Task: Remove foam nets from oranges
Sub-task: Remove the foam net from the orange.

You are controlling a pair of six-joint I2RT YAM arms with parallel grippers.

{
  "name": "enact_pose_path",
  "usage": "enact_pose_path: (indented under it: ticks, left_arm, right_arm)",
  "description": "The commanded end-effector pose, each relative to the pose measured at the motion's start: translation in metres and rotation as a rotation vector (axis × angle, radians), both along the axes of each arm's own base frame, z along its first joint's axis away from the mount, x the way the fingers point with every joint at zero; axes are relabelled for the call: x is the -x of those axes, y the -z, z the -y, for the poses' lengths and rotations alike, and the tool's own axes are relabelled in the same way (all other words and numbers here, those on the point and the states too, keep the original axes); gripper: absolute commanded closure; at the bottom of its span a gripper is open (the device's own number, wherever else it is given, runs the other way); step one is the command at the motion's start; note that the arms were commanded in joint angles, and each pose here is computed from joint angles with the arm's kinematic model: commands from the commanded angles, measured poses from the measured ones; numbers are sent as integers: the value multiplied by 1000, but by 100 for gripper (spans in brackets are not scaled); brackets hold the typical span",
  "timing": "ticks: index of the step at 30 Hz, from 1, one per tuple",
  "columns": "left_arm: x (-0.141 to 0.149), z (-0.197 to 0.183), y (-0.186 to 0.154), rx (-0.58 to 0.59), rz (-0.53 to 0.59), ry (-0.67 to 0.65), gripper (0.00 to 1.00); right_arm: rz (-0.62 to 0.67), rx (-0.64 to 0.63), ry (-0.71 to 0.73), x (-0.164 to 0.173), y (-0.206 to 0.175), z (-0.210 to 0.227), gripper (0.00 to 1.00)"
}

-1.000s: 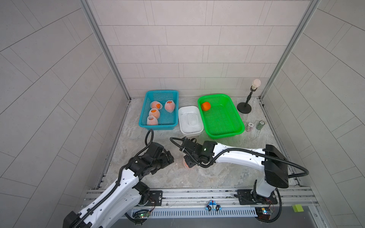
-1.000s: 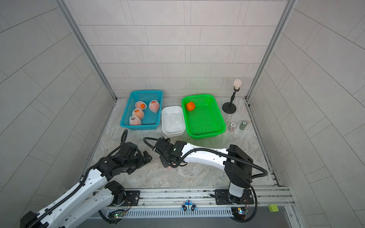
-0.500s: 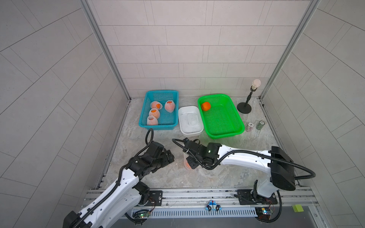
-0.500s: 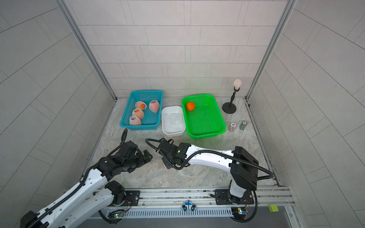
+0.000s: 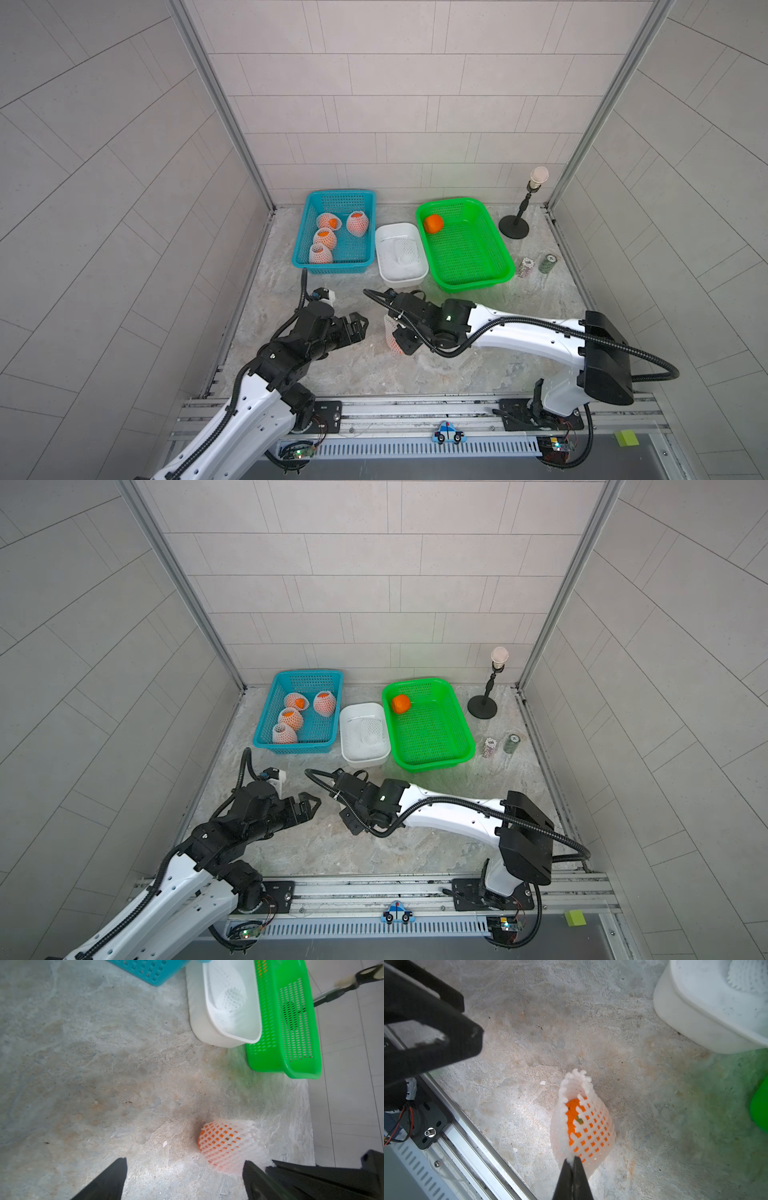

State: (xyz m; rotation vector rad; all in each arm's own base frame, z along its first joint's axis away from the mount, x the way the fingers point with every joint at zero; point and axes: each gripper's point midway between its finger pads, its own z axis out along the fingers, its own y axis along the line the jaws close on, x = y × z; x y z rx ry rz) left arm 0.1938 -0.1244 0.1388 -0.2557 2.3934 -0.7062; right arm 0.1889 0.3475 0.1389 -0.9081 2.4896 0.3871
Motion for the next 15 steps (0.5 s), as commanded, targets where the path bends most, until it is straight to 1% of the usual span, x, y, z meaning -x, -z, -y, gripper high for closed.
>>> enact_pose_path:
  ticks: [1, 3, 5, 7, 9, 11, 12, 15]
  left_arm:
    - [-10, 12, -42, -9, 180, 115, 9]
    - [-10, 24, -56, 4, 243, 204, 11]
    - [-7, 35, -65, 14, 282, 289, 12]
    - [-3, 48, -74, 37, 326, 383, 13]
    - [6, 67, -83, 97, 382, 510, 15]
    - [14, 79, -91, 161, 430, 596, 16]
    - [19, 84, -94, 191, 457, 634, 16]
    - [27, 92, -100, 263, 528, 693, 16]
  right_arm:
    - [43, -34, -58, -1, -33, 1, 100]
    - [24, -27, -111, 2, -38, 2, 100]
    - [-14, -33, -161, 5, -39, 3, 100]
    - [-60, -65, -206, 10, -42, 4, 100]
    - [-118, -126, -257, 16, -46, 5, 100]
    - [-149, -179, -285, 19, -52, 7, 100]
    - [-160, -205, -297, 21, -55, 9, 100]
    - [-174, -262, -334, 26, -65, 15, 100]
